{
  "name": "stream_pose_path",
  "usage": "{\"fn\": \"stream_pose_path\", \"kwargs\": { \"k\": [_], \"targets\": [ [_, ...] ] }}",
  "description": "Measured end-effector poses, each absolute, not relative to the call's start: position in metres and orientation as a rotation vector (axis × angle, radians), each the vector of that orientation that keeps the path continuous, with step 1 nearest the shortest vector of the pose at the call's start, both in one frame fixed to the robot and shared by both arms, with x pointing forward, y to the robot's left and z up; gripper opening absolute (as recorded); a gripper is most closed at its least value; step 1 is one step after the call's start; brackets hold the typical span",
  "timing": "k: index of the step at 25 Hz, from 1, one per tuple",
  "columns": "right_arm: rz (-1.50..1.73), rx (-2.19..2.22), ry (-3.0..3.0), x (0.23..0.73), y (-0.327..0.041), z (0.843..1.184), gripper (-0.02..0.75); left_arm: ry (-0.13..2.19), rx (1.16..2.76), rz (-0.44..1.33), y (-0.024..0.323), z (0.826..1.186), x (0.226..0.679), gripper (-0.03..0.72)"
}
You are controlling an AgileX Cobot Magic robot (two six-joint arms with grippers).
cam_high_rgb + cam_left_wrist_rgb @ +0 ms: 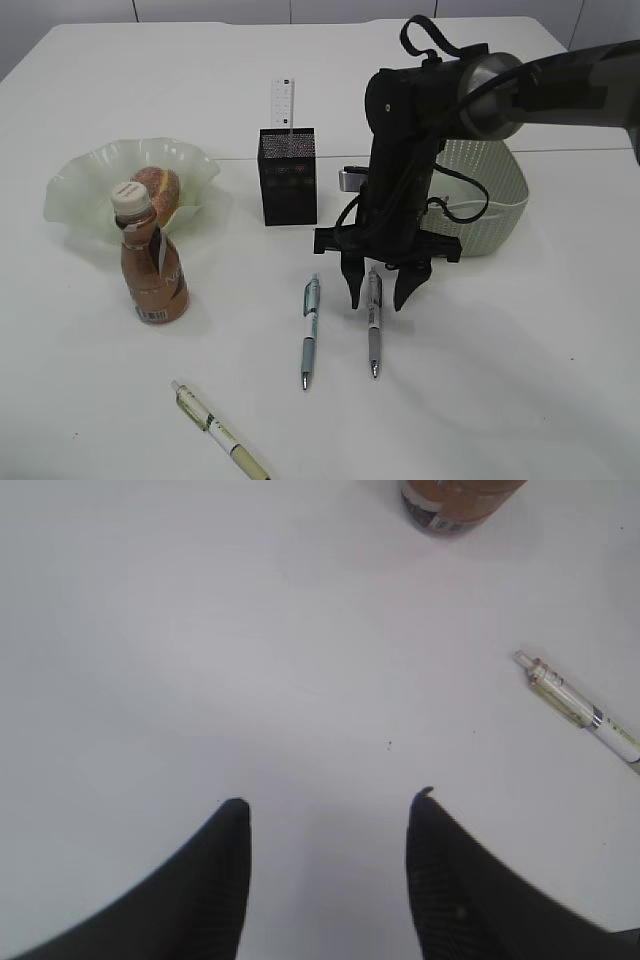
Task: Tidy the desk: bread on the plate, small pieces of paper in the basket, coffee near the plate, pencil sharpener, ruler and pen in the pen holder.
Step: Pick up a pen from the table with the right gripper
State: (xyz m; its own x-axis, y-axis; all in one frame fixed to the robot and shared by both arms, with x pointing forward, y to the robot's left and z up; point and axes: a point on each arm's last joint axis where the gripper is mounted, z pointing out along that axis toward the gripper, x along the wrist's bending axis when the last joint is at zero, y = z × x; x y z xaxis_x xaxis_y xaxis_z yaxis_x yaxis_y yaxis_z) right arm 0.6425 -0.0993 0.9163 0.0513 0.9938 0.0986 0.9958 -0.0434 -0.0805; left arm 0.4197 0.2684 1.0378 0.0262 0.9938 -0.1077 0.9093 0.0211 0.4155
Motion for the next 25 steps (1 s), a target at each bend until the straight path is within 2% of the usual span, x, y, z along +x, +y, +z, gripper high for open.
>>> {"fn": "stream_pose_path", "kwargs": {
  "k": [13, 25],
  "targets": [
    [-0.157, -2.22, -2.092, 0.651, -0.096, 0.916, 0.387, 1.934, 1.939, 0.316, 0.268, 1.038, 0.42, 0.37],
    [-0.105, -2.215, -2.085, 0.651, -0.096, 0.901, 0.386, 1.931, 1.935, 0.32, 0.268, 1.038, 0.42, 0.37]
  ]
}}
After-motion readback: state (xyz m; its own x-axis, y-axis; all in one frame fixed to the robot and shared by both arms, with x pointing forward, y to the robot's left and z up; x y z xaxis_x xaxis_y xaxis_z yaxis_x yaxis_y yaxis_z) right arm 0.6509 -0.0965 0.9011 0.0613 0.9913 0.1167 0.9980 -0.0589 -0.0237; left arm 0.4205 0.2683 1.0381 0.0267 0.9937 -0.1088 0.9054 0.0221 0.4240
